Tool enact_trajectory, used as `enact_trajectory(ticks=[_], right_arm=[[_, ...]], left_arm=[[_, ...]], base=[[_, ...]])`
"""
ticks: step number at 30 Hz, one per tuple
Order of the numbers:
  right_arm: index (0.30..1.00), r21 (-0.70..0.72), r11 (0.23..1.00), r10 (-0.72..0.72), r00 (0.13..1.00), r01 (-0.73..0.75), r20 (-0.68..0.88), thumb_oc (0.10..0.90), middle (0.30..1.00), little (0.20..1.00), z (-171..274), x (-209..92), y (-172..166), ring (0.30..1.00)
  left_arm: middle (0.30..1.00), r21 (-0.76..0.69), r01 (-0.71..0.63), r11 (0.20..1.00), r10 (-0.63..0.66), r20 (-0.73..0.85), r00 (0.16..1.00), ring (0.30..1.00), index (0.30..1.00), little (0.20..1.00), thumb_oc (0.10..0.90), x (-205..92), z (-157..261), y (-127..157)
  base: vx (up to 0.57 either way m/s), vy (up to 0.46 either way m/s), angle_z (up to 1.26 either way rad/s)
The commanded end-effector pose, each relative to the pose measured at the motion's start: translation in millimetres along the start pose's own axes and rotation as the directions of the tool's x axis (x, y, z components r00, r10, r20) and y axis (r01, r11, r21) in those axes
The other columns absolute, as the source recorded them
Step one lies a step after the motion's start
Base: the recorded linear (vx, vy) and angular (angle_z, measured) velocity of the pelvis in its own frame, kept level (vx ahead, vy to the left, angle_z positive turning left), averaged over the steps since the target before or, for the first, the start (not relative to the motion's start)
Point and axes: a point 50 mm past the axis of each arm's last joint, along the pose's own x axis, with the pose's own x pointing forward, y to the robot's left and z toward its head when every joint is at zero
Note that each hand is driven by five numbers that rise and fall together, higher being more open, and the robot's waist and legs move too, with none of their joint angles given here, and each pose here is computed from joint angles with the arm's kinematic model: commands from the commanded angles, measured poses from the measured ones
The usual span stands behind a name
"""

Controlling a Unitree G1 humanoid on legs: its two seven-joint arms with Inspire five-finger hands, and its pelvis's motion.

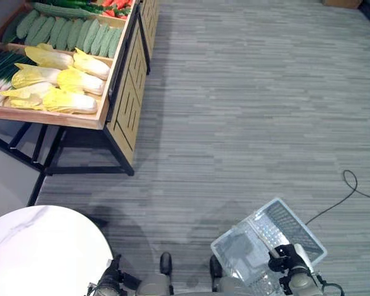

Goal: Get the vegetables into the basket

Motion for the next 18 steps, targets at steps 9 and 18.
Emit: enact_trajectory(ticks=[9,18], right_arm=[[0.300,0.087,0.987,-0.136,0.991,0.137,-0.016,0.400,0.300,0.300,-0.2,7.7,-39.6,0.300],[0.300,0.119,0.984,-0.121,0.990,0.129,-0.068,0.400,0.300,0.300,-10.6,4.7,-31.2,0.300]], left_arm=[[1.000,0.122,-0.061,0.991,0.058,0.030,0.998,1.000,1.000,1.000,0.900,6.7,11.8,20.8],[1.000,0.055,-0.140,0.989,0.134,0.101,0.986,1.000,1.000,1.000,0.900,13.0,41.5,41.6]], base=[[0.01,0.130,-0.03],[0.20,-0.007,0.04]])
